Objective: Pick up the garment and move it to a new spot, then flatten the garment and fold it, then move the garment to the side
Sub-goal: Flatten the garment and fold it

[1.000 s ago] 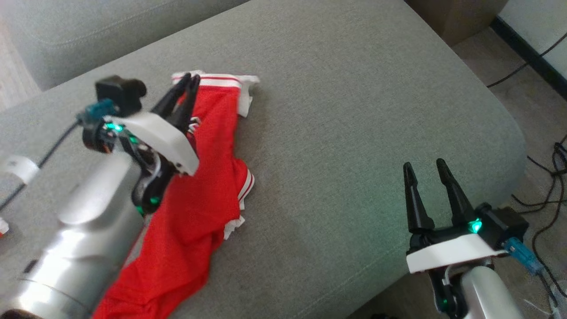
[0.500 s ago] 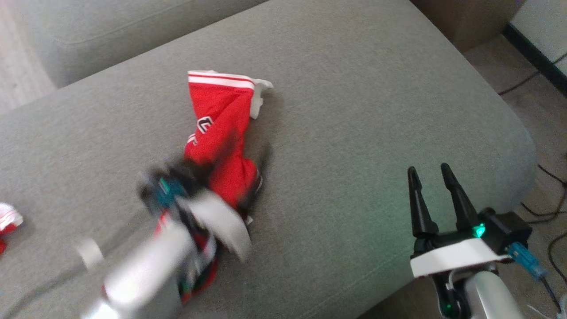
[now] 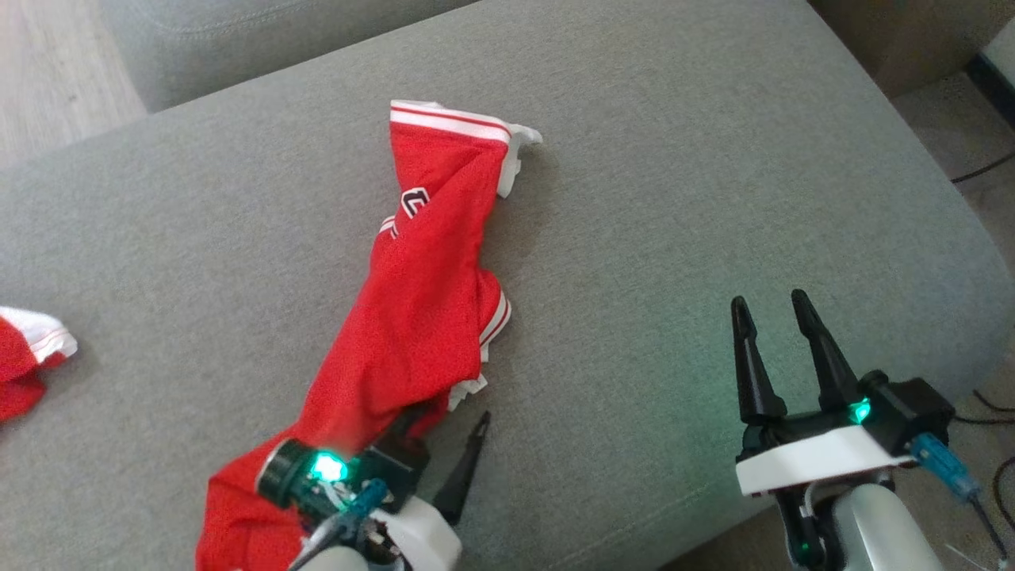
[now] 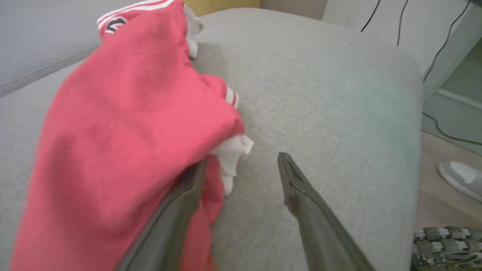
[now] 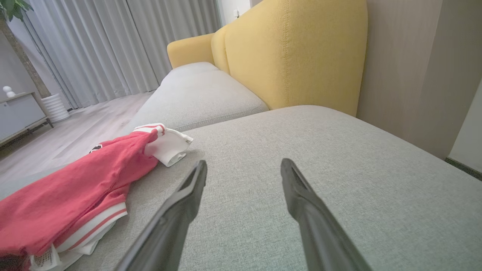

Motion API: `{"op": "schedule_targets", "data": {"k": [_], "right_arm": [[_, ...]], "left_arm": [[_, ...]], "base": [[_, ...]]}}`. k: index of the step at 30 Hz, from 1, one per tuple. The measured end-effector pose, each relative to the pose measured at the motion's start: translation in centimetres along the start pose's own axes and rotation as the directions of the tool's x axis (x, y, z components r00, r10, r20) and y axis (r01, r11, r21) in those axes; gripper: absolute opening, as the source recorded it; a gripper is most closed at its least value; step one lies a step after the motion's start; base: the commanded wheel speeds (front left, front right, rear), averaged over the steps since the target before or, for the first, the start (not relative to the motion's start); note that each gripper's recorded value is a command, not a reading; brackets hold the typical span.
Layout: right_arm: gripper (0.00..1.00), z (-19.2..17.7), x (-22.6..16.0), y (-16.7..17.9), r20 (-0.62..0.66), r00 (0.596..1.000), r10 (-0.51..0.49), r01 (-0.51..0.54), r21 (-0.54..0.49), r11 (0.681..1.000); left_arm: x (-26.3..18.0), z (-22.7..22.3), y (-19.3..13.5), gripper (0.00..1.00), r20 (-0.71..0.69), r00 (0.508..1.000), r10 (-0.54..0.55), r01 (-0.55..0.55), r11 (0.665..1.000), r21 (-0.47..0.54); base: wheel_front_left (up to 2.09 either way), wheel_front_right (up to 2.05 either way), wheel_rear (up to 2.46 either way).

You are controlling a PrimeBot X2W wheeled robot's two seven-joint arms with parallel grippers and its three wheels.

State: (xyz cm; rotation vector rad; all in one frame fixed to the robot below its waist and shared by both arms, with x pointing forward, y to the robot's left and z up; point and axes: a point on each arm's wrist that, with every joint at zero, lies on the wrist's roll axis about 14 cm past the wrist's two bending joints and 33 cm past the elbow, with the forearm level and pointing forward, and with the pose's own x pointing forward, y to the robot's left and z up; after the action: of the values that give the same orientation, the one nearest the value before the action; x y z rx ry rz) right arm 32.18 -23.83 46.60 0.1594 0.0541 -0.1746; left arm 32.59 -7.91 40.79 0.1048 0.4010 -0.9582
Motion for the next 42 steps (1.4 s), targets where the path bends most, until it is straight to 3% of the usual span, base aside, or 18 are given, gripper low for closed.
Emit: {"op": "schedule_targets", "data": {"k": [7, 16, 28, 35, 36, 38, 40, 42], "right_arm": [[1.0, -0.4, 0.5, 0.5, -0.014, 1.0, 0.018, -0.018, -0.003, 1.0], [1.0, -0.3, 0.6, 1.0, -0.008, 0.999, 0.034, -0.034, -0.002, 0.999], [1.0, -0.4, 0.7, 1.0, -0.012, 0.999, 0.032, -0.032, -0.002, 0.999], [1.0, -0.6, 1.0, 1.3, -0.019, 0.999, 0.043, -0.043, -0.001, 0.999], [1.0, -0.7, 1.0, 1.4, -0.02, 0.999, 0.045, -0.045, -0.001, 0.999], [1.0, -0.8, 1.1, 1.5, -0.023, 0.999, 0.049, -0.049, -0.001, 0.999], [1.0, -0.8, 1.2, 1.6, -0.025, 0.998, 0.051, -0.051, -0.001, 0.999], [1.0, -0.8, 1.3, 1.6, -0.024, 0.998, 0.053, -0.053, -0.002, 0.999]], "left_arm": [[-0.5, -0.1, 2.7, 1.0, 0.025, 0.996, 0.091, -0.091, 0.996, 0.019], [0.0, 3.1, 5.9, 1.0, 0.119, 0.976, 0.18, -0.183, 0.983, 0.016], [-1.3, 1.1, 9.4, 1.0, 0.031, 0.97, 0.243, -0.244, 0.969, 0.033], [-2.0, -0.7, 9.1, 1.0, -0.017, 0.971, 0.238, -0.238, 0.971, 0.003], [-2.1, -1.0, 9.0, 0.95, -0.027, 0.971, 0.236, -0.236, 0.972, 0.001], [-2.1, -1.4, 9.0, 0.49, -0.046, 0.972, 0.229, -0.23, 0.973, -0.017], [-2.1, -2.0, 8.8, 0.31, -0.064, 0.974, 0.217, -0.219, 0.976, -0.02], [-2.1, -2.6, 8.5, 0.0, -0.086, 0.976, 0.201, -0.204, 0.979, -0.027]], "base": [[0.0, 0.0, 0.0], [0.0, 0.0, 0.0], [0.0, 0.0, 0.0], [0.0, 0.0, 0.0], [0.0, 0.0, 0.0], [0.0, 0.0, 0.0], [0.0, 0.0, 0.0], [0.0, 0.0, 0.0]]}}
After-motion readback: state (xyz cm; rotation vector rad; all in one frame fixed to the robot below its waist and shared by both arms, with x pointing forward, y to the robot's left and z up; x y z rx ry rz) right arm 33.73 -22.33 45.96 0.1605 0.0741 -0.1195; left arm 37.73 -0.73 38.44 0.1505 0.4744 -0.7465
